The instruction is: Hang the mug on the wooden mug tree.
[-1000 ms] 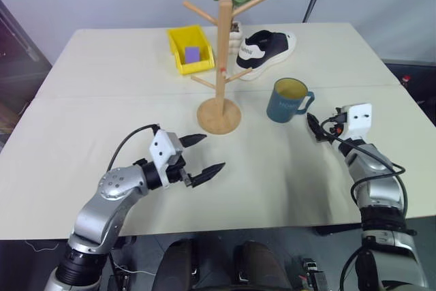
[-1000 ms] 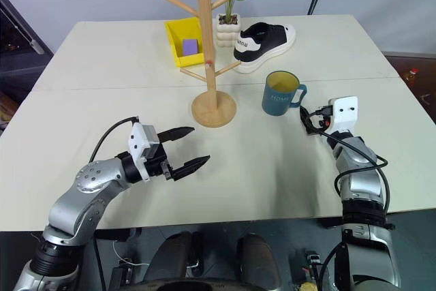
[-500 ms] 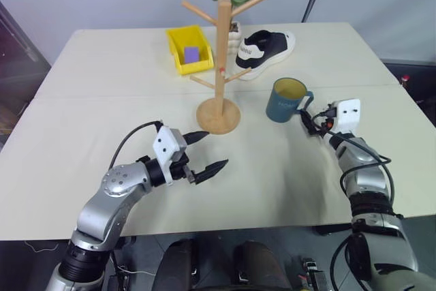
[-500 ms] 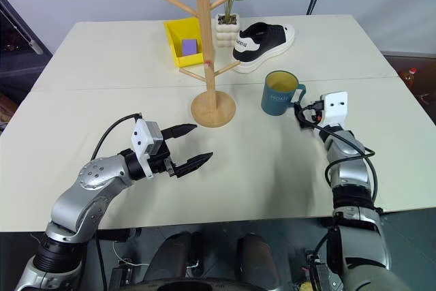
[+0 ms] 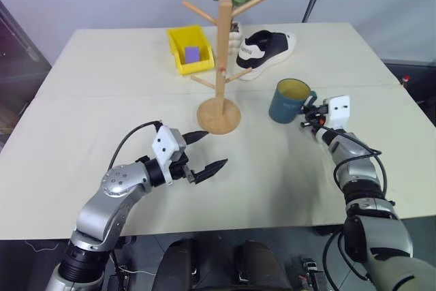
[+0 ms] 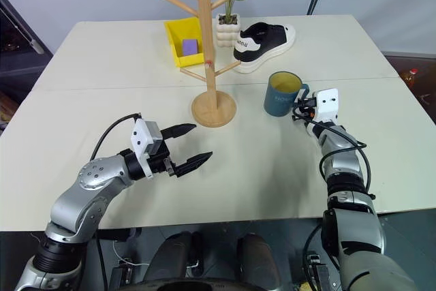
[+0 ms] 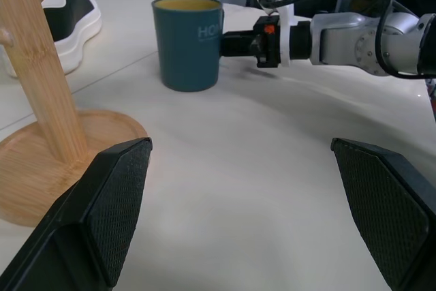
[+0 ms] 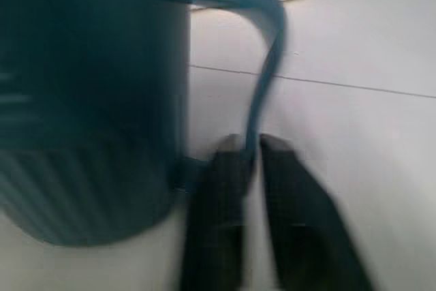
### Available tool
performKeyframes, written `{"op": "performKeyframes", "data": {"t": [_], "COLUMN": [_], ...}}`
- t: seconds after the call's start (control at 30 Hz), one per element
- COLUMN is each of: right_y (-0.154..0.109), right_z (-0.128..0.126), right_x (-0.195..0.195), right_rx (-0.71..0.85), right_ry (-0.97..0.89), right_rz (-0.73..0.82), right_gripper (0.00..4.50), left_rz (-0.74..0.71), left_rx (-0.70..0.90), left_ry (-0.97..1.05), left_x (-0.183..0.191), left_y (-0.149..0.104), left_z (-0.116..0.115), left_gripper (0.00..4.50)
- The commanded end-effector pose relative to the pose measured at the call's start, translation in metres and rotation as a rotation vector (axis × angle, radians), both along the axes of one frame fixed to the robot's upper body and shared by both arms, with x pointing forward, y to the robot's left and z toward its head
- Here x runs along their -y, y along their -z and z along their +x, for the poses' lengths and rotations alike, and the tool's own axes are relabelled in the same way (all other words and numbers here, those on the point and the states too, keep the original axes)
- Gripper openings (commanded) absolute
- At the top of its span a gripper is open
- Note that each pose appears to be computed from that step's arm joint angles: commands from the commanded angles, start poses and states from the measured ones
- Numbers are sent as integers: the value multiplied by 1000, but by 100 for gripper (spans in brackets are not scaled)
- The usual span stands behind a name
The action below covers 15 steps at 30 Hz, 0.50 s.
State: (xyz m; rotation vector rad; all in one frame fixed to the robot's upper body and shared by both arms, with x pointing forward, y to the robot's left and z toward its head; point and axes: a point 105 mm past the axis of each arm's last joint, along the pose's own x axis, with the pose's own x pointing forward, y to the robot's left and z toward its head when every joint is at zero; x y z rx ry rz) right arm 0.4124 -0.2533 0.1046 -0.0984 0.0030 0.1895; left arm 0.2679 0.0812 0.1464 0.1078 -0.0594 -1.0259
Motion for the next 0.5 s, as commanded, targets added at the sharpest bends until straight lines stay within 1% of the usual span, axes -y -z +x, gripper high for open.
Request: {"op": "performKeyframes", "data": {"t": [0.03,0.1,0.13,0.2,0.27,0.33,0.4,0.43,0.5], "right_y": [-19,-23,-28,-39,-48,-70,-90,-97,-116], "right_z": [-1,-4,-7,-18,-31,-52,-68,-72,-82], "right_x": [-5,-5,-5,-15,-29,-55,-78,-85,-107], "right_rx": [84,100,120,165,200,256,277,272,306], "right_ry": [-35,-41,-52,-124,-210,-341,-411,-395,-386], "right_rz": [16,4,-50,-242,-385,-496,-553,-589,-596], "right_gripper": [7,7,7,7,7,7,7,7,7], "left_rz": [-15,-14,-12,-11,-14,-3,11,16,25], "left_rx": [52,52,55,60,61,60,60,62,69], "left_ry": [9,2,-12,-51,-86,-149,-191,-201,-217], "left_x": [0,-1,-3,-10,-17,-33,-46,-51,-58], "left_y": [-12,-12,-12,-11,-11,-6,-1,0,1], "left_z": [-4,-3,-1,3,7,14,20,22,26], "left_gripper": [450,450,450,450,450,450,450,450,450]}}
